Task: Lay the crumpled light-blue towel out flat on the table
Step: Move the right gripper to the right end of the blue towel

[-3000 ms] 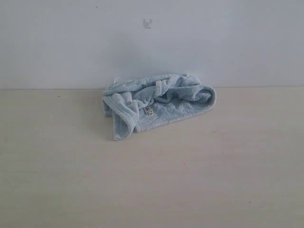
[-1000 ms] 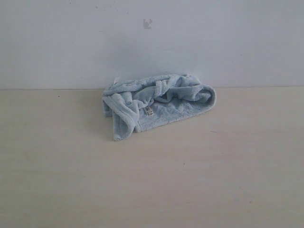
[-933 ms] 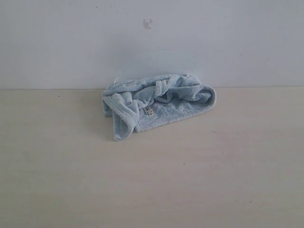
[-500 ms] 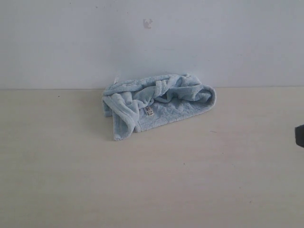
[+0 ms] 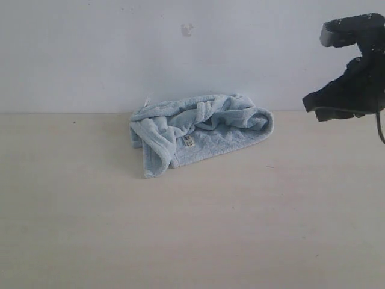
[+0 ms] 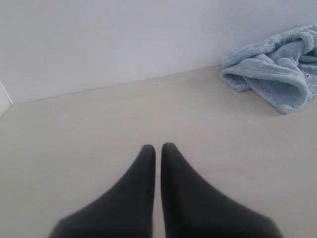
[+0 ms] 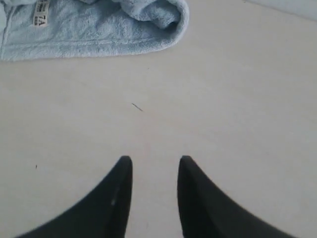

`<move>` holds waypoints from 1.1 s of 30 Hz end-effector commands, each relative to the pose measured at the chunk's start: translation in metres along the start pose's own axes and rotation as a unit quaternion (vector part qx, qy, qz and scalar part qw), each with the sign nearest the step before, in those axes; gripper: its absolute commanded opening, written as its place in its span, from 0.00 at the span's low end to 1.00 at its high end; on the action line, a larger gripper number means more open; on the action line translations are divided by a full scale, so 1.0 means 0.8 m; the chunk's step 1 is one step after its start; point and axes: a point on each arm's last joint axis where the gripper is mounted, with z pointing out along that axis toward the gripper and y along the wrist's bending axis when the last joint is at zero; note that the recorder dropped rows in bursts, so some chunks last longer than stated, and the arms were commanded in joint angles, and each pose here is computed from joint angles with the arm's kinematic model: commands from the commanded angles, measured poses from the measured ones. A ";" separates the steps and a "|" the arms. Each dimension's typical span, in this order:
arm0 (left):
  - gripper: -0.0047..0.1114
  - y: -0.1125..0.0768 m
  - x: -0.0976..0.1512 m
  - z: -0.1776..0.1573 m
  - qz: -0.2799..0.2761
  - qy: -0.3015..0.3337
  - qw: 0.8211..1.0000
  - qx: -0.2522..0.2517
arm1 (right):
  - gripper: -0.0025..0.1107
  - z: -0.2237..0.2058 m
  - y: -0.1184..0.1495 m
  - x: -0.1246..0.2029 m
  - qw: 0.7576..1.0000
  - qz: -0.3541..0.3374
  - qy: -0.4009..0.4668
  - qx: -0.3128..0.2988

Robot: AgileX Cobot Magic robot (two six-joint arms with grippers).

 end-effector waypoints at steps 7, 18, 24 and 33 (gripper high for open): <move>0.08 0.000 0.000 0.000 0.001 -0.004 1.000 -0.003 | 0.58 0.182 -0.052 -0.098 0.993 0.063 -0.023 -0.093; 0.08 0.000 0.000 0.000 0.001 -0.003 1.000 -0.003 | 0.57 0.274 -0.055 -0.117 0.997 -0.054 -0.011 -0.059; 0.08 0.000 0.000 0.000 0.001 -0.003 1.000 -0.003 | 0.57 0.302 -0.058 -0.098 0.996 -0.066 0.008 -0.052; 0.08 0.000 0.000 0.000 0.001 -0.003 1.000 -0.003 | 0.34 0.319 -0.065 -0.089 0.995 -0.100 0.010 -0.025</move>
